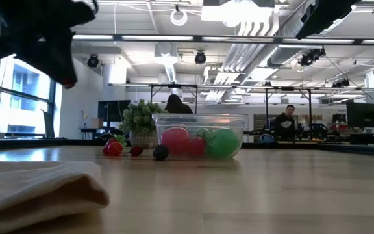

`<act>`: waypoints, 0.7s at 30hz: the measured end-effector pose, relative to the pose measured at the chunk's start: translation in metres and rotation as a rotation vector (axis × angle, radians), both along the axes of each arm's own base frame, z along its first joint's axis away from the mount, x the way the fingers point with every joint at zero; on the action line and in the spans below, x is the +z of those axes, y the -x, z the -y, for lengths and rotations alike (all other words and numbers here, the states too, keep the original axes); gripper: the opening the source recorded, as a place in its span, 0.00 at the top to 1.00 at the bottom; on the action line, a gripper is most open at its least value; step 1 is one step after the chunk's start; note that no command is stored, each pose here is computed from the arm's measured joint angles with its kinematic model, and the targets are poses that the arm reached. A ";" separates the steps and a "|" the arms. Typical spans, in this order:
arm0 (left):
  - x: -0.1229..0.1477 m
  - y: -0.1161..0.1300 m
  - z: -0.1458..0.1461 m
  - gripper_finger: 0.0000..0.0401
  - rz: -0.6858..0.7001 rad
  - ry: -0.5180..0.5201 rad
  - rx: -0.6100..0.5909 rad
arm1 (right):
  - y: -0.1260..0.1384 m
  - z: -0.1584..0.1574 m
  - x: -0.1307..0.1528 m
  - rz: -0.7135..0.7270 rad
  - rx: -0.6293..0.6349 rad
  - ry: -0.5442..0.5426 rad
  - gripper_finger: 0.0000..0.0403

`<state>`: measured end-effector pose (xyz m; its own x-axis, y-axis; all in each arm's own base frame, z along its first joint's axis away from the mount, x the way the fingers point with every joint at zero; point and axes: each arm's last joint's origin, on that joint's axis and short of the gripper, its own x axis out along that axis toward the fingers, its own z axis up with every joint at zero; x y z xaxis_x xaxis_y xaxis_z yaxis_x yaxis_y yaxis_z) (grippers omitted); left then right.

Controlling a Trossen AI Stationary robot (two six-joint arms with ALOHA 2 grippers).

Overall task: Pick and placing Produce into tupperware
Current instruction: Put the bottom red cherry into the transparent bin

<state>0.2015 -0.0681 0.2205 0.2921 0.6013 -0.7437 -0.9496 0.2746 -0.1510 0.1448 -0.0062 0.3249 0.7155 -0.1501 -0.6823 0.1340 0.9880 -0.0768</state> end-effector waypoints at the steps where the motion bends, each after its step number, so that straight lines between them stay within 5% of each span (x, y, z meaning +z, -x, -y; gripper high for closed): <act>1: 0.004 -0.004 -0.003 0.76 0.008 -0.022 -0.006 | 0.000 0.000 0.000 0.001 0.000 0.000 0.91; 10: 0.045 -0.051 -0.047 0.76 0.041 -0.195 -0.155 | 0.000 0.000 0.000 0.000 0.000 0.000 0.91; 15: 0.050 -0.079 -0.084 0.76 0.092 -0.170 -0.296 | 0.000 0.000 0.000 0.000 0.000 0.000 0.91; 21: 0.022 -0.108 -0.118 0.76 0.090 -0.085 -0.369 | 0.000 0.000 0.000 0.000 0.000 0.000 0.91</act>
<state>0.3095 0.0502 0.2429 0.5619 0.5020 -0.6575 -0.7688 0.6104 -0.1910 0.1448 -0.0062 0.3250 0.7158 -0.1498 -0.6820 0.1339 0.9880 -0.0765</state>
